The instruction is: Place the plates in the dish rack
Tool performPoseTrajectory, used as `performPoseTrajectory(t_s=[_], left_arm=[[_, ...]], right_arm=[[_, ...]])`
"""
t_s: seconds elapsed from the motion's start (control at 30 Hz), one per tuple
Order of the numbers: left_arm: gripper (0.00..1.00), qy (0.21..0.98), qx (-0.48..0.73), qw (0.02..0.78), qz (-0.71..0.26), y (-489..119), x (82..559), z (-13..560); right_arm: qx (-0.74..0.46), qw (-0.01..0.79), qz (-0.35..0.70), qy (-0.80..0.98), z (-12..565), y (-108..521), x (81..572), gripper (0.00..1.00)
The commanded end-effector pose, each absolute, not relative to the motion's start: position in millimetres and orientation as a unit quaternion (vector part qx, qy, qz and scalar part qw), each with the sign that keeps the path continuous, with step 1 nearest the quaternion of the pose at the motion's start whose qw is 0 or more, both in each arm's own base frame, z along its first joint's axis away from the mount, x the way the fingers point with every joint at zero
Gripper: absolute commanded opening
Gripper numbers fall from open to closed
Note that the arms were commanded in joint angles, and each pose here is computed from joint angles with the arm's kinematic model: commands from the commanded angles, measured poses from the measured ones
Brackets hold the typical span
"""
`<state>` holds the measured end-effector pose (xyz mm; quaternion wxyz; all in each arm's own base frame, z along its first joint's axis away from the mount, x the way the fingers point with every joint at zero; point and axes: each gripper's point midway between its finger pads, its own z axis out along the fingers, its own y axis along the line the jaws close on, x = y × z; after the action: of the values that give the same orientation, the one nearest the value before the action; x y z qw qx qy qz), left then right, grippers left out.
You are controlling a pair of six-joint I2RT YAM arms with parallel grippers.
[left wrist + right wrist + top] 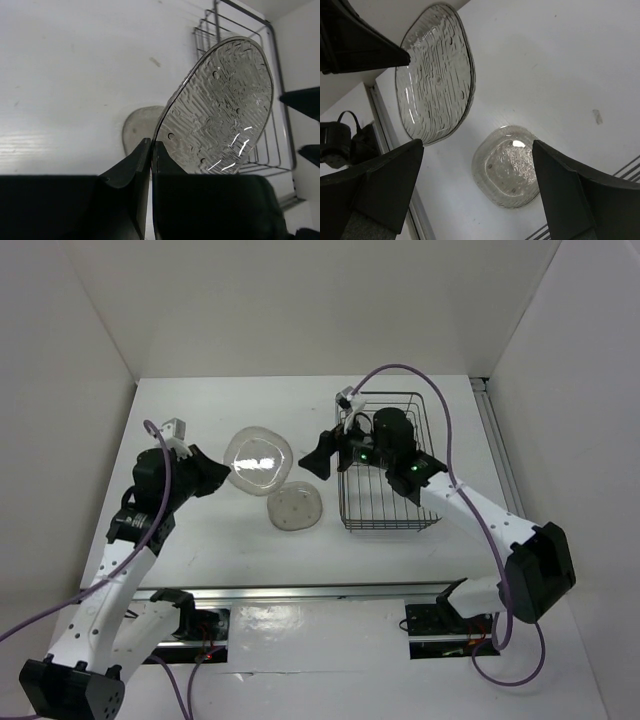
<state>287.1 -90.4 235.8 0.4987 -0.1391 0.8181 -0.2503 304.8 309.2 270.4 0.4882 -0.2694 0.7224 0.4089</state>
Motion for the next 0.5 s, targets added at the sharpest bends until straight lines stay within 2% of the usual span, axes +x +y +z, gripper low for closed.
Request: performPoseTrajectory(t_s=[0.0,0.17,0.3,0.33,0.37,0.4,0.43,0.47], left_arm=[[0.00,0.786,-0.055,0.523,-0.325,-121.2,286.1,261.7],[0.00,0.778,-0.027,0.518,-0.355,-133.4,283.1,262.4],[0.00,0.769,-0.010,0.514,-0.379,-143.5,279.2,264.5],[0.00,0.772,-0.011,0.511,-0.379,-143.5,278.8,260.4],[0.00,0.769,-0.006,0.512,-0.383,-145.2,278.2,262.8],[0.00,0.768,-0.009,0.511,-0.386,-145.5,278.1,263.1],[0.00,0.774,-0.009,0.501,-0.387,-146.8,278.0,255.4],[0.00,0.774,-0.009,0.501,-0.387,-146.8,278.0,255.4]], right_arm=[[-0.308,0.516,0.437,0.669,301.3,330.4,302.8,0.97],[-0.304,0.498,0.448,0.677,281.9,346.8,308.3,0.95],[-0.299,0.482,0.460,0.683,272.5,357.7,305.8,0.83],[-0.300,0.489,0.462,0.676,279.0,358.7,307.0,0.72],[-0.292,0.486,0.460,0.683,275.0,359.1,309.9,0.66],[-0.292,0.486,0.460,0.683,275.0,359.1,309.9,0.54],[-0.284,0.490,0.460,0.684,279.2,359.0,312.4,0.39],[-0.271,0.493,0.456,0.689,279.2,357.6,316.5,0.11]])
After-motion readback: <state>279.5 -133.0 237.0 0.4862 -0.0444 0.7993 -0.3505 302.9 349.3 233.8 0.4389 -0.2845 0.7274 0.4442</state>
